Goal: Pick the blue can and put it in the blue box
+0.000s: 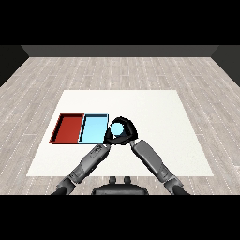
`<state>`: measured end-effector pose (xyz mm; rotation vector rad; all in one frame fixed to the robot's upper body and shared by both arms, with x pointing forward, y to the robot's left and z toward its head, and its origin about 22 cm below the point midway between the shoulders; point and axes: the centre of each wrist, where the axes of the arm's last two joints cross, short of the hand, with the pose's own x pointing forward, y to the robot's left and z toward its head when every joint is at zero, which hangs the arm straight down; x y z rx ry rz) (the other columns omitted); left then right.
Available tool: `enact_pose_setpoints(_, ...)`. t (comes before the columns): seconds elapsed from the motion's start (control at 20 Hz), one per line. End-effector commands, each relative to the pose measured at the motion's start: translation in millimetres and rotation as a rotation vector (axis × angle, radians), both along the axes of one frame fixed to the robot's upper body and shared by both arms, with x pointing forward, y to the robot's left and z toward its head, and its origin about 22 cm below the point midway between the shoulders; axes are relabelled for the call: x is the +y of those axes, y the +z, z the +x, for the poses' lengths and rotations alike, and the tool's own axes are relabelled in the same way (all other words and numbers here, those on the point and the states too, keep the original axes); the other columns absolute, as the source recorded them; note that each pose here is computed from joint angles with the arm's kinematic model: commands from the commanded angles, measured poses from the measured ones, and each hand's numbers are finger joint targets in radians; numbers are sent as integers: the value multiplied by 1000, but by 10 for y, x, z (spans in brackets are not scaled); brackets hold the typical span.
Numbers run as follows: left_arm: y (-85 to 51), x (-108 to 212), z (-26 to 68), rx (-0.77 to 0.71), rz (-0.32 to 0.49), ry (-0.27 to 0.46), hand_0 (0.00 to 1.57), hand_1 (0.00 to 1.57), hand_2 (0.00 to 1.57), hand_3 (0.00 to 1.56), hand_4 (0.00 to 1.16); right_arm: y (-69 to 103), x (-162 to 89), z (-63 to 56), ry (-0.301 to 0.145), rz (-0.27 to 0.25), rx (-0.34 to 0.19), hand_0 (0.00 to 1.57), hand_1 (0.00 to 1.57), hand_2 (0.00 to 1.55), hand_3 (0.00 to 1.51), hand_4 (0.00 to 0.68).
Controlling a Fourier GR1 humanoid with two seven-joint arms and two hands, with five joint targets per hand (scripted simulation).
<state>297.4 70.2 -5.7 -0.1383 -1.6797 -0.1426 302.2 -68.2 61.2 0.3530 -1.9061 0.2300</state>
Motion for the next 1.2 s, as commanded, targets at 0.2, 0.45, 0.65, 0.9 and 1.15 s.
enact_pose_setpoints(0.2,38,-54,108,-140,-74,92,1571,1571,1552,1468,1044,3,-20,-43,-5,-7,59,0,0,0,0,0)
enact_pose_setpoints(0.45,-130,-49,-37,-142,-92,80,1571,1571,1552,1468,1044,111,-96,-59,-5,-25,56,0,0,0,0,0)
enact_pose_setpoints(0.65,-43,-22,129,-187,-72,94,1571,1571,1559,1449,1133,-13,0,89,-83,-6,9,0,0,0,0,0)
enact_pose_setpoints(0.9,42,-118,68,-213,-18,128,1571,1571,1571,1476,1142,-122,-392,-33,-112,82,39,0,0,0,0,0)
enact_pose_setpoints(1.15,-134,198,75,-209,0,162,1571,1571,1571,1479,1139,33,-702,-54,-39,147,-10,0,0,0,0,0)
